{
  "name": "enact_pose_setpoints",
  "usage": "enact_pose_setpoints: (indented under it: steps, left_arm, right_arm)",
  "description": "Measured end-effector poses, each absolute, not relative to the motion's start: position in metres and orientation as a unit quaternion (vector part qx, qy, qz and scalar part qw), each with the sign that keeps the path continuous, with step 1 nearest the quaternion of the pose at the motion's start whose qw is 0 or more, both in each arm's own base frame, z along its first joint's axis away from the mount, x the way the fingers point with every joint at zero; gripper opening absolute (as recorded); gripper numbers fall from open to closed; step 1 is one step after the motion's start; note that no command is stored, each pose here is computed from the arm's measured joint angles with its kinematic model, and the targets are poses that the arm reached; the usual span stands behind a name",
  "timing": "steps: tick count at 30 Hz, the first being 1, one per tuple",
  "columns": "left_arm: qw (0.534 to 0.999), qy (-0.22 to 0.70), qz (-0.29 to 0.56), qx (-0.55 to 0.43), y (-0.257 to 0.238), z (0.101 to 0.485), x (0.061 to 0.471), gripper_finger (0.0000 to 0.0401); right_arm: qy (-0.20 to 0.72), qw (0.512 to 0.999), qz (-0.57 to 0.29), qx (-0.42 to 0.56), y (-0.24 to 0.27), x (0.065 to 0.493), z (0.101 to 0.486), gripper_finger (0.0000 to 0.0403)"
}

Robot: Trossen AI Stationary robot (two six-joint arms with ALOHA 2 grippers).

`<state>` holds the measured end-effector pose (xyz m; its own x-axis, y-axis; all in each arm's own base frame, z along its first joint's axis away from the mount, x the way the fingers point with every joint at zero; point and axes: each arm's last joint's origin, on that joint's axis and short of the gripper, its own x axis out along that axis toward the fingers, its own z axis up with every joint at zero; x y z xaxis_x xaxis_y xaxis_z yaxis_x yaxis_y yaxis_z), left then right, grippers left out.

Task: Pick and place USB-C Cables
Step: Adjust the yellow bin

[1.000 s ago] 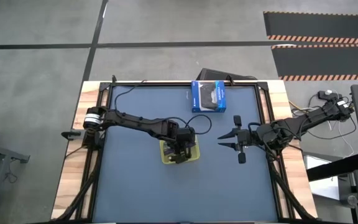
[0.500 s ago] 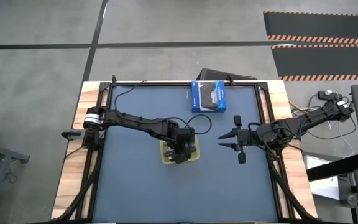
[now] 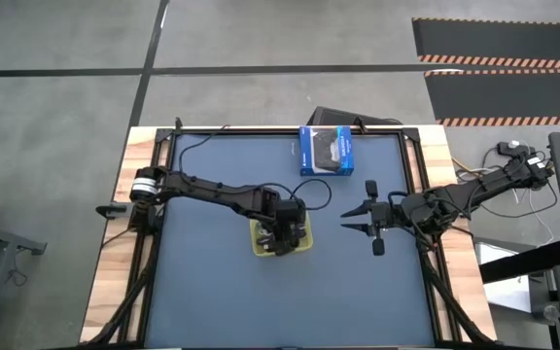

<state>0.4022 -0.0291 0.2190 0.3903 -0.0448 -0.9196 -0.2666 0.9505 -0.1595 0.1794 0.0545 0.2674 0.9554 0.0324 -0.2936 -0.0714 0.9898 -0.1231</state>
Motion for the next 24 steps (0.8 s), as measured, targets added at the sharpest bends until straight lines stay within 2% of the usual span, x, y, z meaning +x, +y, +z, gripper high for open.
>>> enact_pose_setpoints:
  steps: [15,24]
  left_arm:
    - [0.836,0.536,0.033,-0.111,-0.06,0.225,0.401,0.008]
    - [0.863,0.498,0.047,-0.065,-0.067,0.248,0.392,0.008]
  right_arm:
    - [0.149,0.986,0.027,-0.067,0.055,0.179,0.266,0.0093]
    - [0.151,0.986,0.026,-0.068,0.054,0.179,0.266,0.0081]
